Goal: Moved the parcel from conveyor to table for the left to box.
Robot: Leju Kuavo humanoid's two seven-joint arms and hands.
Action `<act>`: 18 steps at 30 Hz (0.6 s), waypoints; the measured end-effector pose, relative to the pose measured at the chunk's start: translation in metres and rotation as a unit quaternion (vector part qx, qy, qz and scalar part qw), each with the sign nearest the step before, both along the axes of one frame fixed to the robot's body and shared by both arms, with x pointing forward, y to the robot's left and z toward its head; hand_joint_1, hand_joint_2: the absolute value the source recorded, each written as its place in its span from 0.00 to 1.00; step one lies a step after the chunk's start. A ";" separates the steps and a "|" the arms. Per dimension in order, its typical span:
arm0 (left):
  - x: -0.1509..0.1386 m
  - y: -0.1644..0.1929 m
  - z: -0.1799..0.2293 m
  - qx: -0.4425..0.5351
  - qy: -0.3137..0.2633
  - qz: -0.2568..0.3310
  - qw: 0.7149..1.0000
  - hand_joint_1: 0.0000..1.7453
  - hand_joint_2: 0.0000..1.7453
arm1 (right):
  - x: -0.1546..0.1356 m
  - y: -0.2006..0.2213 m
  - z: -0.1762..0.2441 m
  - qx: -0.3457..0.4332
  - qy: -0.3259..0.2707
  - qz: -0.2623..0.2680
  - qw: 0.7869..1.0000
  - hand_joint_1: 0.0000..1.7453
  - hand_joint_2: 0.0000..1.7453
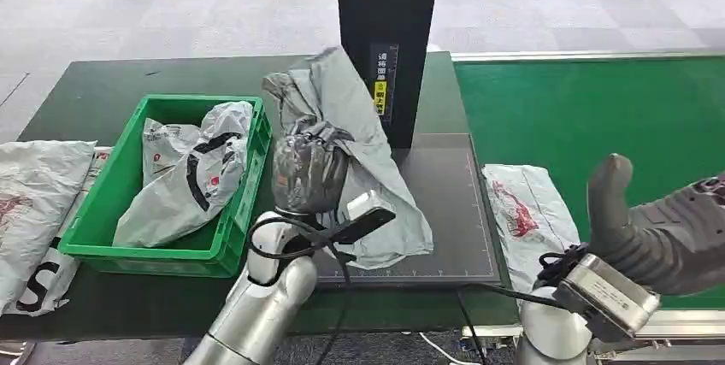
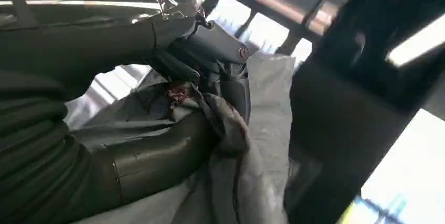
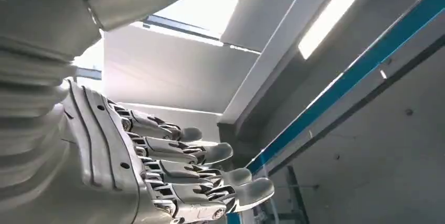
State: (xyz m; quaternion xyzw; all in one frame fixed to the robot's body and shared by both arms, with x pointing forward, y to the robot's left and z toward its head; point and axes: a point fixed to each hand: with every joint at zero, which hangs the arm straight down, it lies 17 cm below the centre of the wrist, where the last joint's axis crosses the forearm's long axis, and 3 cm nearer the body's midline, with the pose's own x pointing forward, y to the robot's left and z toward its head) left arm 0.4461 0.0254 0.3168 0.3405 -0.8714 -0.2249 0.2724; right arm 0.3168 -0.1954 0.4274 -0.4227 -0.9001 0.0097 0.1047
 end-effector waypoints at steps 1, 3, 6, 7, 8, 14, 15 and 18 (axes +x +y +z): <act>-0.005 0.012 0.017 -0.012 -0.022 0.011 1.000 1.00 1.00 | 0.000 -0.001 0.000 0.000 0.000 -0.001 1.000 0.00 1.00; -0.016 0.038 0.048 -0.034 -0.063 0.035 0.997 1.00 1.00 | 0.001 -0.004 -0.001 0.001 0.001 -0.004 1.000 0.00 1.00; -0.033 0.067 0.080 -0.055 -0.109 0.061 0.991 1.00 1.00 | 0.002 -0.005 -0.002 0.001 0.004 -0.008 1.000 0.00 1.00; -0.038 0.074 0.088 -0.061 -0.121 0.067 0.988 1.00 1.00 | 0.002 -0.005 -0.002 0.002 0.004 -0.008 1.000 0.00 1.00; -0.042 0.081 0.094 -0.065 -0.131 0.073 0.987 1.00 1.00 | 0.002 -0.006 -0.002 0.001 0.005 -0.009 1.000 0.00 1.00; -0.045 0.128 0.103 -0.095 -0.139 0.121 0.978 1.00 1.00 | 0.001 -0.006 -0.003 0.000 0.003 -0.009 1.000 0.00 1.00; -0.043 0.143 0.100 -0.106 -0.138 0.130 0.976 1.00 1.00 | 0.001 -0.007 -0.003 0.000 0.001 -0.008 1.000 0.00 1.00; -0.037 0.179 0.091 -0.128 -0.130 0.159 0.970 1.00 1.00 | 0.000 -0.008 -0.004 0.000 -0.001 -0.007 1.000 0.00 1.00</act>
